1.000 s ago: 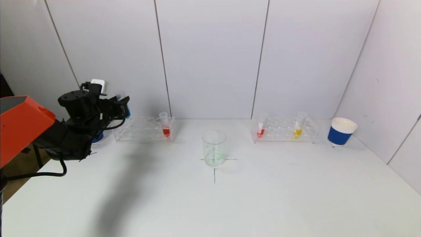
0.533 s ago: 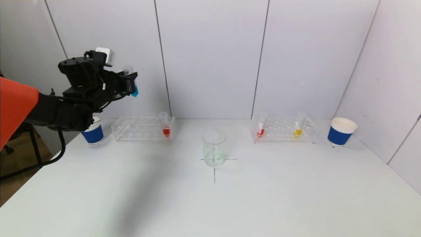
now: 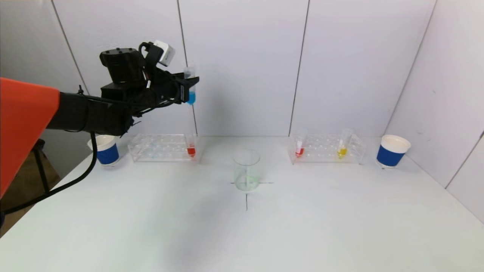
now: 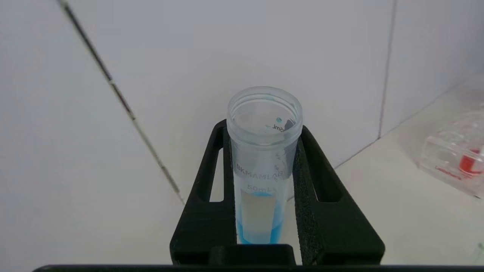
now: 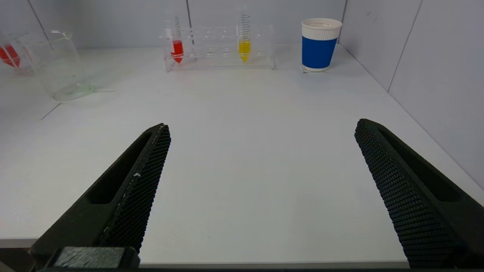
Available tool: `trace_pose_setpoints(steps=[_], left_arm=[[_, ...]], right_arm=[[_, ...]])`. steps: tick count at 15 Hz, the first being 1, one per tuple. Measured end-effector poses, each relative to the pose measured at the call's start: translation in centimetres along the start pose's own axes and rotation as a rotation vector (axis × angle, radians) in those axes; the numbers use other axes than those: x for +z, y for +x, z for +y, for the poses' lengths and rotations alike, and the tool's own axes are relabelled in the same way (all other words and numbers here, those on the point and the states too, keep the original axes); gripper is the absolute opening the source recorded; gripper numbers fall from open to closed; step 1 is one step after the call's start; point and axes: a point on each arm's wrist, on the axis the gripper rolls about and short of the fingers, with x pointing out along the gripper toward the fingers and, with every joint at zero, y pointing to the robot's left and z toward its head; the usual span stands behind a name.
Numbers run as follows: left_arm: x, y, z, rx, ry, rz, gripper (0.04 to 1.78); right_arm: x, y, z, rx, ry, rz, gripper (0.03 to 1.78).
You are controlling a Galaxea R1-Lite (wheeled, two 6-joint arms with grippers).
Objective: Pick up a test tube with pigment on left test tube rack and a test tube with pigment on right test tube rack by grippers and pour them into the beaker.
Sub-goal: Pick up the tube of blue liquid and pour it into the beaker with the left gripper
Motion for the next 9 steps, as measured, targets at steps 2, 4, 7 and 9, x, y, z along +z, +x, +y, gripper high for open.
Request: trace_pose_setpoints(steps=[2, 4, 7, 9], left_arm=[[-0.2, 0.5, -1.2, -0.11, 0.058, 0.0, 0.45], [-0.6, 1.0, -2.2, -0.187, 0.113, -0.006, 0.45], [-0.9, 1.8, -3.9, -0.289, 0.201, -0.041, 0.45], [-1.1, 2.2, -5.1, -0.363, 0.254, -0.065, 0.45]], right_arm=[[0.0, 0.0, 0.0, 0.0, 0.0, 0.0, 1.77], [0.0, 0.0, 0.0, 0.0, 0.0, 0.0, 1.77], [0.0, 0.0, 0.0, 0.0, 0.0, 0.0, 1.77], [0.0, 0.0, 0.0, 0.0, 0.0, 0.0, 1.77]])
